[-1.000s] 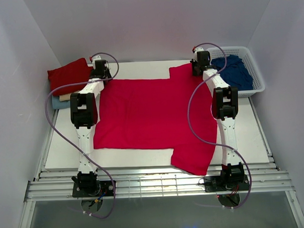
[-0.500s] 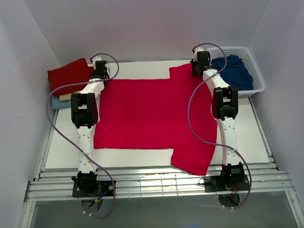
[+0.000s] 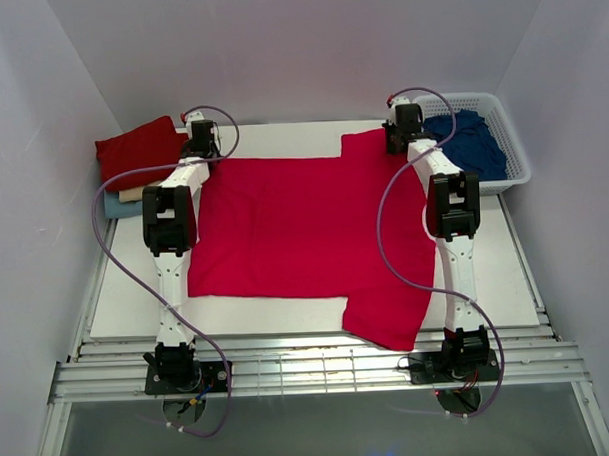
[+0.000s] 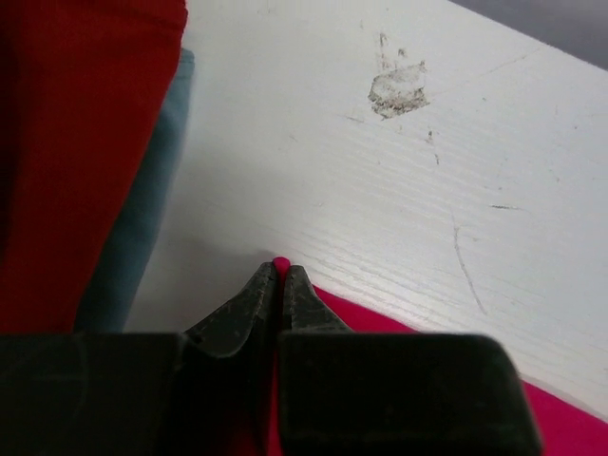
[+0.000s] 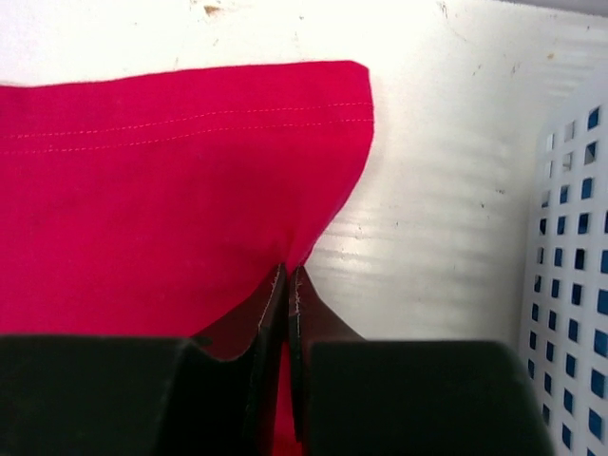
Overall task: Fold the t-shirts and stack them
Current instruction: Fold the tshirt
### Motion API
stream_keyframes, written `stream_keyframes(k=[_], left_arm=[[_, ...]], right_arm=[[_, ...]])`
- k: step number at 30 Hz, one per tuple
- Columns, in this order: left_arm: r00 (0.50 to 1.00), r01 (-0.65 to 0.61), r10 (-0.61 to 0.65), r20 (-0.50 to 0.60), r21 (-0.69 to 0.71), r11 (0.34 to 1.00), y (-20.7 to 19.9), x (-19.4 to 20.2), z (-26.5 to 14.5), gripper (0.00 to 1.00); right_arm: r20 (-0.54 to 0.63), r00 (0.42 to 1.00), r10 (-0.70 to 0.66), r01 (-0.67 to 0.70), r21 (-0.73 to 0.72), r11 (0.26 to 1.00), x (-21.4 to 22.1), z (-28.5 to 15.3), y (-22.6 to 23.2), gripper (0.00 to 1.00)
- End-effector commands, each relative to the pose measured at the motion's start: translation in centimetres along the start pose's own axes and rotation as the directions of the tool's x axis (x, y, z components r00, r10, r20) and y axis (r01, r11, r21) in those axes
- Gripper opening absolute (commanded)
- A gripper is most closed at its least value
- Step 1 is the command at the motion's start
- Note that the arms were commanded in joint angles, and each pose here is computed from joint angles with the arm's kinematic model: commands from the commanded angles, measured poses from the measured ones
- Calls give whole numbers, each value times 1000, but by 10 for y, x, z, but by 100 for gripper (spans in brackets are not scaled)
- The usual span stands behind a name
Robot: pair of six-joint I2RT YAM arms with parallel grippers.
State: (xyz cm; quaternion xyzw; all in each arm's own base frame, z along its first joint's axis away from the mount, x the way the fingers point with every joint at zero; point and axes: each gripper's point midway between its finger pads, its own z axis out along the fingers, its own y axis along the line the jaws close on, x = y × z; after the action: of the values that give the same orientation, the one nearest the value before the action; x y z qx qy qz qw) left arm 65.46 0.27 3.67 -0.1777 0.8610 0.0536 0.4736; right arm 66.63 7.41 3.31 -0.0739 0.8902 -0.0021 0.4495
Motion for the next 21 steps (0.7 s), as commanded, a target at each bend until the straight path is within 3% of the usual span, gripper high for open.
stream_keyframes(k=[1,9,11,21], left_arm=[[992,27,-27,124,5,1000,2,-45,-12,5],[981,29,-35,190,31,999,1,-73,-38,5],[973,38,-48,225,47,998,-1,-86,-44,5],[973,43,-54,226,56,998,7,-77,-67,5]], right_arm=[[35,999,24,-25,34,999,-23,-22,-14,8],[119,992,34,-37,22,999,-65,-59,-14,8],[119,992,33,-35,20,999,-65,-64,-14,8],[72,997,21,-22,13,1000,-40,-93,-7,8]])
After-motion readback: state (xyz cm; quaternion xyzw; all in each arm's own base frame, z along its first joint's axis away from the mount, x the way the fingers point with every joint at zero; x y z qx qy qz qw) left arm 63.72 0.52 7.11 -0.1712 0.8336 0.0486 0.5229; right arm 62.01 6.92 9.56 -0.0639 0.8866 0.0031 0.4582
